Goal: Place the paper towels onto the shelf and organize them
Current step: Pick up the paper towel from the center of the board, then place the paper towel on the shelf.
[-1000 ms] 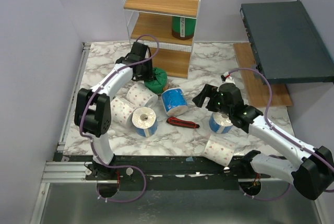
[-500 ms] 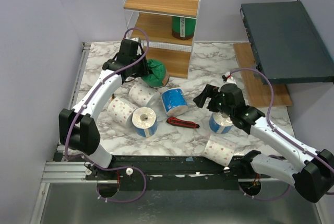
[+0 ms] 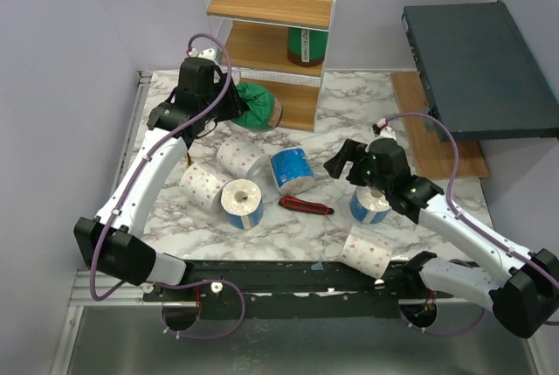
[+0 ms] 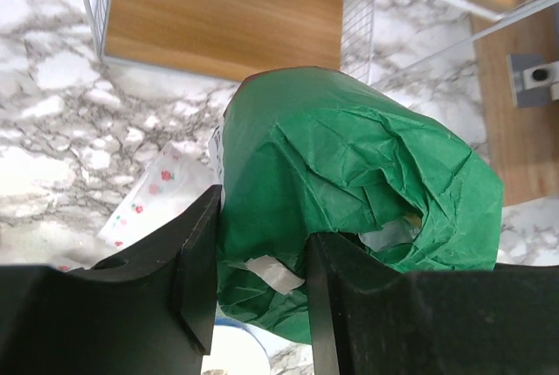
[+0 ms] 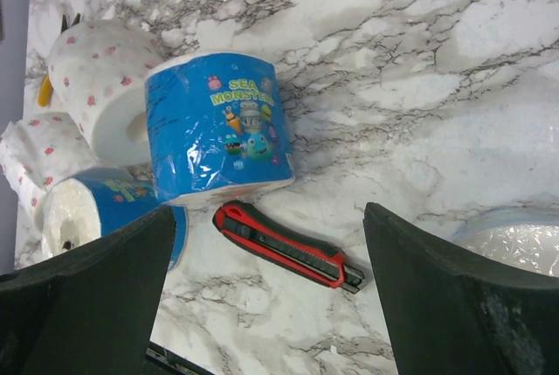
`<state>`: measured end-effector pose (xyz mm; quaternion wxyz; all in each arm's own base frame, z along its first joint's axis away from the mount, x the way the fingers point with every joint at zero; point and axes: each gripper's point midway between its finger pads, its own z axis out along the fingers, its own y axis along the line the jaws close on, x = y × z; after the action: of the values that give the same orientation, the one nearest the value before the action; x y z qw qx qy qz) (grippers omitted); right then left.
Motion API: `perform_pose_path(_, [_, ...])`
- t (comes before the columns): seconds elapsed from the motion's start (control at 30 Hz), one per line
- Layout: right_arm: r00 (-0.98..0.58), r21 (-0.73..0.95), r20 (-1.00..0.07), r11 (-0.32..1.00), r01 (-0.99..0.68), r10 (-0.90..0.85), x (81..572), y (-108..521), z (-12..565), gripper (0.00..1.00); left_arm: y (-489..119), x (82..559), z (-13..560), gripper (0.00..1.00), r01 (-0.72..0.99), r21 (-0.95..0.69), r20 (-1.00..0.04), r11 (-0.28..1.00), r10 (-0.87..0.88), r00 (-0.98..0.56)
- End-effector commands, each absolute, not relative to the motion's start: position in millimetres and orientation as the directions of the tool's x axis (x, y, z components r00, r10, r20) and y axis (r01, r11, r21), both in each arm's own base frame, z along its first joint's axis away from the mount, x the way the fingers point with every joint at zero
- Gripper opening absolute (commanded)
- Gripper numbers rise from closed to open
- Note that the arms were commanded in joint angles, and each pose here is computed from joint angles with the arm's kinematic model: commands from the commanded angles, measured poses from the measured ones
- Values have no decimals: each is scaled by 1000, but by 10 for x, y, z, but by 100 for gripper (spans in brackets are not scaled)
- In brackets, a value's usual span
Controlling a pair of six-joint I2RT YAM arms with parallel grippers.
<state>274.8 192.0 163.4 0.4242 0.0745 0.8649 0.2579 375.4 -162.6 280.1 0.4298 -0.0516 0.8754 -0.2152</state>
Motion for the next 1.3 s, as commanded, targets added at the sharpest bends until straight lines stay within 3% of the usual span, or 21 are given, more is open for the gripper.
perform_pose_path(0.0, [-600,515,-715,851,-105,358,2859,1973,1819,91,-1579,3806,3519,33,123,-452,-806,883,-346,-481])
perform_pose_path(0.33, [-601,540,-705,835,-110,377,2879,2029,1866,91,-1598,4203,3975,33,80,-473,-819,877,-405,-406])
perform_pose_path(1.27, [-590,552,-704,828,-104,395,2971,2079,1898,91,-1635,4829,3894,33,13,-487,-800,873,-441,-406])
